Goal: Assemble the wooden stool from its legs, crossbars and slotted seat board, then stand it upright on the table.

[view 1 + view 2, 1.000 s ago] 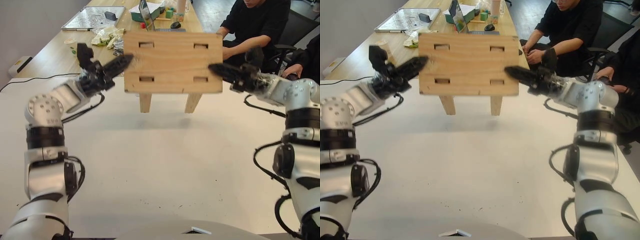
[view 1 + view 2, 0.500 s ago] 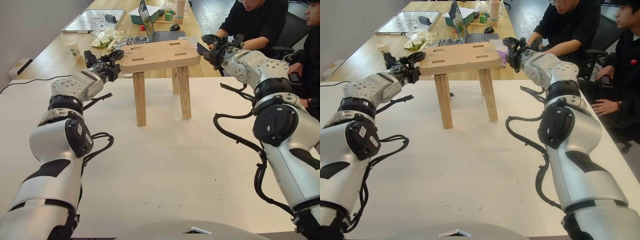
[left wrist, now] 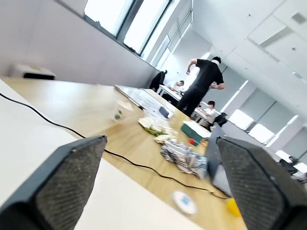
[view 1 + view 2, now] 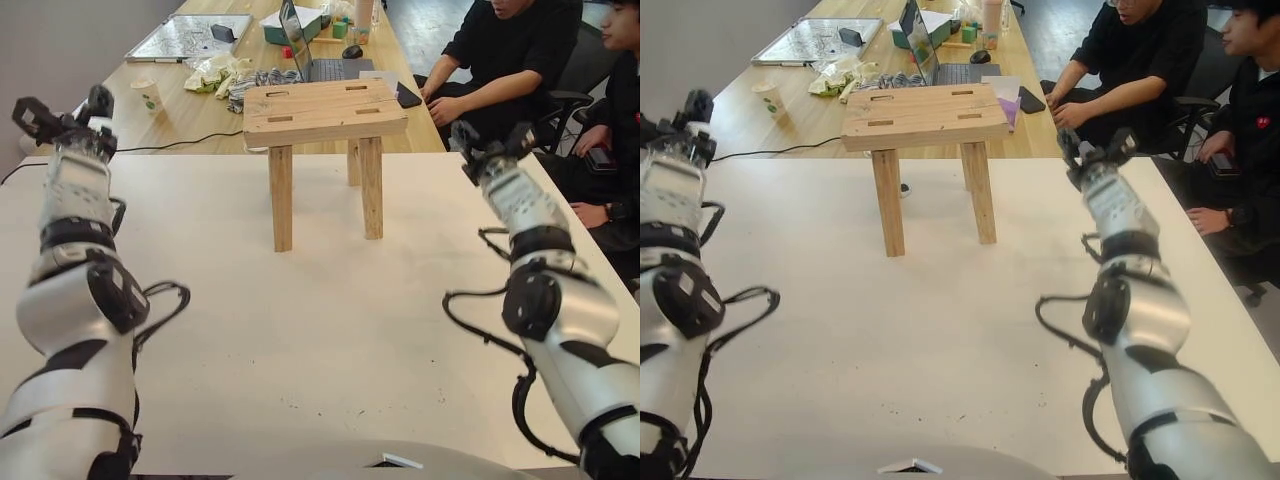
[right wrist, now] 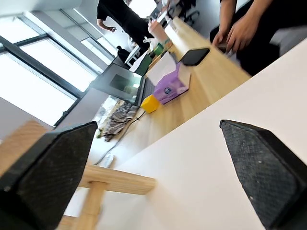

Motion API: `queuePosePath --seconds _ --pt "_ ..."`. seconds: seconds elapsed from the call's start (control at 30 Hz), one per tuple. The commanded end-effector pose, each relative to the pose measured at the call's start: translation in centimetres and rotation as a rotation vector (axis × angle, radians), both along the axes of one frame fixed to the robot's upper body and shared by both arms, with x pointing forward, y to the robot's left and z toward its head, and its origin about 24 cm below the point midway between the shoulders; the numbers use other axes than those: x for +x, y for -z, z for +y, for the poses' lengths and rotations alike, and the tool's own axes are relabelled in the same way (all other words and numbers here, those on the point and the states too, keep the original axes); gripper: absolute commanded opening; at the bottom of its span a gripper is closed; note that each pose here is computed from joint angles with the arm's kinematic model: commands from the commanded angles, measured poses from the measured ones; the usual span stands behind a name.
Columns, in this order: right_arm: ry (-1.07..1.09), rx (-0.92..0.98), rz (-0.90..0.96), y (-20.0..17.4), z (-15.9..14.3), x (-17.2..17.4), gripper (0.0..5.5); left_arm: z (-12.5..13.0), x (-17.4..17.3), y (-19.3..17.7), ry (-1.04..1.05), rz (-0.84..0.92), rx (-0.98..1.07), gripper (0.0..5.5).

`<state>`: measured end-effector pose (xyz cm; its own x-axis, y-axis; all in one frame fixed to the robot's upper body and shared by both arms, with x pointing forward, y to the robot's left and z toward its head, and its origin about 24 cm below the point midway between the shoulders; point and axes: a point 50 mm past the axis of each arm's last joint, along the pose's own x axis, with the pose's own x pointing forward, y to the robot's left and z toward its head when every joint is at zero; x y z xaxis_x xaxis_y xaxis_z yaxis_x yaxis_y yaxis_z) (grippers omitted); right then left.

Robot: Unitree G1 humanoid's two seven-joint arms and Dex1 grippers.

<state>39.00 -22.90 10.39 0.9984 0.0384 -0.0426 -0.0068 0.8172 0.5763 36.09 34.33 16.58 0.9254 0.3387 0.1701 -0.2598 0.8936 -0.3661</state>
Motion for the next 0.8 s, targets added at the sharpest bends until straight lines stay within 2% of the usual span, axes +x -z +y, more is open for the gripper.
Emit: queuePosePath --seconds 0.03,0.13,0.27,0.5,0.8 --pt "0.03 -0.181 -0.107 5.9 2.3 -4.5 4.71 -5.6 -4.7 9.0 0.026 0.067 0.461 4.23" --pt "0.039 -0.232 -0.119 7.0 3.2 -5.8 4.71 -7.4 -5.6 10.3 -0.008 0.055 0.396 4.23" --pt "-0.005 -0.279 -0.142 7.3 4.5 -6.4 4.71 -9.7 -5.5 10.1 0.055 0.037 0.397 4.23" --pt "-0.073 -0.267 -0.15 7.5 6.4 -6.8 4.71 -10.7 -6.0 10.7 0.079 0.056 0.404 4.23" --pt "-0.096 -0.272 -0.161 7.2 6.9 -6.5 4.71 -11.8 -5.8 10.9 0.103 0.057 0.41 4.23"
